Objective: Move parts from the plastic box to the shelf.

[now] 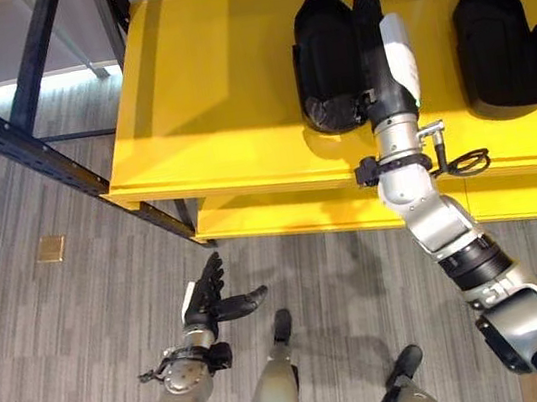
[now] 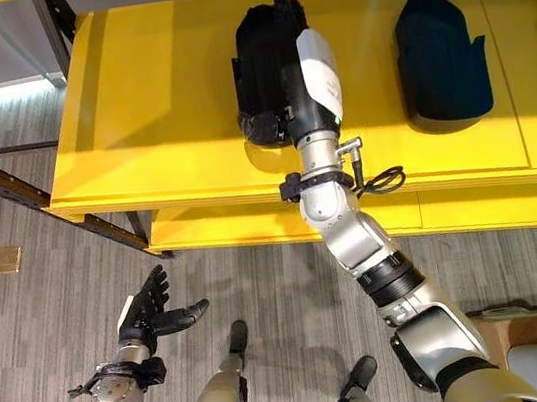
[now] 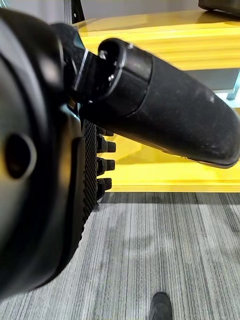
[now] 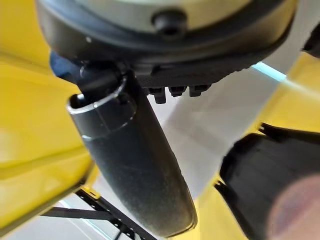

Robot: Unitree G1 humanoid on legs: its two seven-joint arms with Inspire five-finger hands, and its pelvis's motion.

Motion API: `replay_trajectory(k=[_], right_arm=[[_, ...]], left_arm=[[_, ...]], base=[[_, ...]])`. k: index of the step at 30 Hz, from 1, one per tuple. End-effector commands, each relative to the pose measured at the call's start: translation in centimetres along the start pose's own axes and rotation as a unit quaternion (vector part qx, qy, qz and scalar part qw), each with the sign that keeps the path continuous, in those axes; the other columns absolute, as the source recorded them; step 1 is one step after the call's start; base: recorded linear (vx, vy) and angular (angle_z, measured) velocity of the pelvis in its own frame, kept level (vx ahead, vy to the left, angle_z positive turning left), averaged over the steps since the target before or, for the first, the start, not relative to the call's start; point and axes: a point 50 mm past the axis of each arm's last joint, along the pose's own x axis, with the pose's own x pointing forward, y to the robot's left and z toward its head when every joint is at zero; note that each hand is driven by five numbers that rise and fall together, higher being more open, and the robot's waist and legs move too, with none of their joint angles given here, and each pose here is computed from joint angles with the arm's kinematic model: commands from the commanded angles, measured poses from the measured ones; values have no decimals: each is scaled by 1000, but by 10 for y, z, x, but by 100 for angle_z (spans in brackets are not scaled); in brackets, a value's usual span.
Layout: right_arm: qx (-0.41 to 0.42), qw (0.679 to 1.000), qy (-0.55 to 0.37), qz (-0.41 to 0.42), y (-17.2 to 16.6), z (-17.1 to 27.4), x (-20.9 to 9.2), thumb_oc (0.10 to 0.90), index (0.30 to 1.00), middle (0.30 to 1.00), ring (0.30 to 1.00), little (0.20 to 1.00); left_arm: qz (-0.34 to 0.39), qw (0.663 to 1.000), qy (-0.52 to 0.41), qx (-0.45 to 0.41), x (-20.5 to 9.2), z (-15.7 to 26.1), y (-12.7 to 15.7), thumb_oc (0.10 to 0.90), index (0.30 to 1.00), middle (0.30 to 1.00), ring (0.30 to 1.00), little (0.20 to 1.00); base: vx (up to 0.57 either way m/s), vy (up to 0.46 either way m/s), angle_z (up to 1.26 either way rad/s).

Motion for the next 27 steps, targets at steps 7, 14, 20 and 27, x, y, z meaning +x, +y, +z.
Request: replay_trajectory(k=[7, 14, 20, 27], right_arm=[[66, 980, -177, -54, -32, 59, -9, 900, 1000, 1000, 1000, 1000], [203, 972, -117, 7, -34, 33, -59, 900, 1000, 1000, 1000, 1000], [236, 971, 9, 21, -42, -15, -113, 900, 1000, 1000, 1000, 1000], [178, 983, 51, 3, -68, -35, -141, 900, 1000, 1000, 1000, 1000]], left_arm=[[24, 998, -59, 17, -3, 19, 12, 900, 1000, 1000, 1000, 1000], [25, 999, -25, 10, -8, 1, 10, 900, 1000, 1000, 1000, 1000], [35, 999, -11, 4, -14, -11, 14, 900, 1000, 1000, 1000, 1000], [41, 999, -2, -18, -19, -20, 13, 900, 1000, 1000, 1000, 1000]], base=[[1, -7, -8], [4, -10, -15], [26, -39, -46], [-9, -127, -42]])
